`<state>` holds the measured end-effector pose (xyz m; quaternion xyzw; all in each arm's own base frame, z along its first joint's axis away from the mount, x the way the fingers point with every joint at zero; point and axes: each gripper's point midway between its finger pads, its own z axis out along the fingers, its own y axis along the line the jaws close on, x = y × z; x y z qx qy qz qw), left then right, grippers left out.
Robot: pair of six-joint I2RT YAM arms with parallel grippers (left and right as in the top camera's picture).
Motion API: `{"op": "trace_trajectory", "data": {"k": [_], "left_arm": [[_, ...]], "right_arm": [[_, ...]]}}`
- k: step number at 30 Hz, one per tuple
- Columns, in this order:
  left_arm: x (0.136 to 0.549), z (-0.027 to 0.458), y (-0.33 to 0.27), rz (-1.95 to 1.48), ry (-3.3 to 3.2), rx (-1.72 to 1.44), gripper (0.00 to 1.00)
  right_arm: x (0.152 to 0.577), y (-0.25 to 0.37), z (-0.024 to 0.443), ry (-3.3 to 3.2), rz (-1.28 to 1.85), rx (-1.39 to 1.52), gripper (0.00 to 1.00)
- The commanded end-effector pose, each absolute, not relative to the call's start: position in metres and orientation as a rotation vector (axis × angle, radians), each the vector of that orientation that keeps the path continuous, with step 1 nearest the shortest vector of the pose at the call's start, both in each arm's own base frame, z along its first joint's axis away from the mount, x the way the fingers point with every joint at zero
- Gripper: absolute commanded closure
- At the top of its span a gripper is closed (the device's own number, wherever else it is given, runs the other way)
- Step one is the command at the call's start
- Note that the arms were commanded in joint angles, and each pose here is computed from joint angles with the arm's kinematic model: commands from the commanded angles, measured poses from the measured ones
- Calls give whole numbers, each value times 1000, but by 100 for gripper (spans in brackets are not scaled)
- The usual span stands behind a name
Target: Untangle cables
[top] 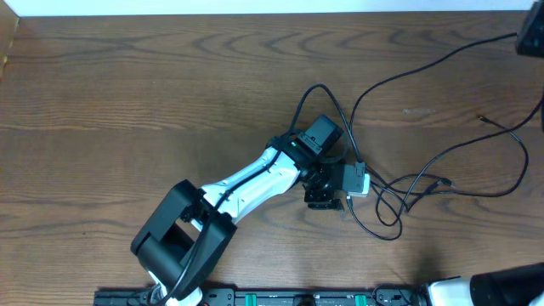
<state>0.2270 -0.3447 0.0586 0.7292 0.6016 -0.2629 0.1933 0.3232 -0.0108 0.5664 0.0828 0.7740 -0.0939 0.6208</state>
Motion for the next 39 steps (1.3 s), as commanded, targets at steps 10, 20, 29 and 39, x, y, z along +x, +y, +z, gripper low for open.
{"op": "trace_trajectory", "data": {"k": [10, 20, 29, 39], "left_arm": [[267, 74, -363, -549, 1542, 1964, 30], [282, 94, -382, -574, 1510, 1832, 30], [291, 106, -391, -591, 1515, 1743, 93], [328, 101, -368, -332, 1620, 1676, 93]], "right_arm": [[313, -7, 573, 1762, -181, 157, 99], [312, -7, 572, 1768, -183, 156, 99], [311, -8, 567, 1786, -188, 153, 99], [308, -27, 565, 1791, -279, 224, 1]]}}
